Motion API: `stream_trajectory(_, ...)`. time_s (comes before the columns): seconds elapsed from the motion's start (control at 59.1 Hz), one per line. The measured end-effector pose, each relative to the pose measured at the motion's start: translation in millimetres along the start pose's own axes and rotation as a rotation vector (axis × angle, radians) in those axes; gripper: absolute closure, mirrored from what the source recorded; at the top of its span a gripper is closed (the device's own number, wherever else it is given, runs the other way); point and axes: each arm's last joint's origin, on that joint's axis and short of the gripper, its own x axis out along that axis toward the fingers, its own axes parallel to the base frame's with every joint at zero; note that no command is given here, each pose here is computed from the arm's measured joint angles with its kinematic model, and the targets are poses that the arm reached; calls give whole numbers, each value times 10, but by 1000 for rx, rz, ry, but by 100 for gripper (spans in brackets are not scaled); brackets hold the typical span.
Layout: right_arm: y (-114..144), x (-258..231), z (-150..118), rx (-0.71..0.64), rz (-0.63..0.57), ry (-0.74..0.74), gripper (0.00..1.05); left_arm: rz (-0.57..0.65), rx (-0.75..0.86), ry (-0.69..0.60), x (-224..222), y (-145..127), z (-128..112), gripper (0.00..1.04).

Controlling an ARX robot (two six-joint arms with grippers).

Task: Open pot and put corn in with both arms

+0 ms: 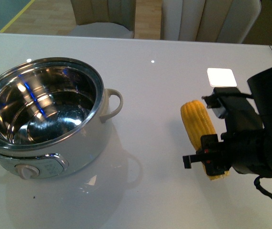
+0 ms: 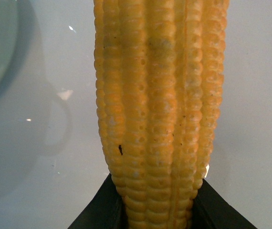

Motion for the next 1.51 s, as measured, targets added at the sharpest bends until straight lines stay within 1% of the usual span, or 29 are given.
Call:
stream_trajectory(0.152,57,-139,227,23,28,-39,84,0,0,0,0,0,0,7)
stream_trajectory(0.254,178,-199,450,42,67,-67,84,0,0,0,0,0,0,7)
stream_trajectory(0.423,430,-206,750,80,154,-92,84,0,0,0,0,0,0,7)
stream_trajectory(0.491,523,-187,831,92,175,-94,85,0,0,0,0,0,1,7)
stream_trajectory(0.627,826,-41,964,122,230,-59,85,0,0,0,0,0,0,7)
stream_trajectory(0.779,1089,99,1058,158,280,-24,85,0,0,0,0,0,0,7)
stream_trajectory(0.948,1252,222,1114,202,310,9,86,0,0,0,0,0,0,7)
stream_trajectory(1.101,1372,298,1095,223,334,44,86,0,0,0,0,0,0,7)
stream_trajectory(1.253,1596,381,1062,236,379,86,87,0,0,0,0,0,1,7)
stream_trajectory(1.507,1808,524,989,269,409,154,87,0,0,0,0,0,0,7)
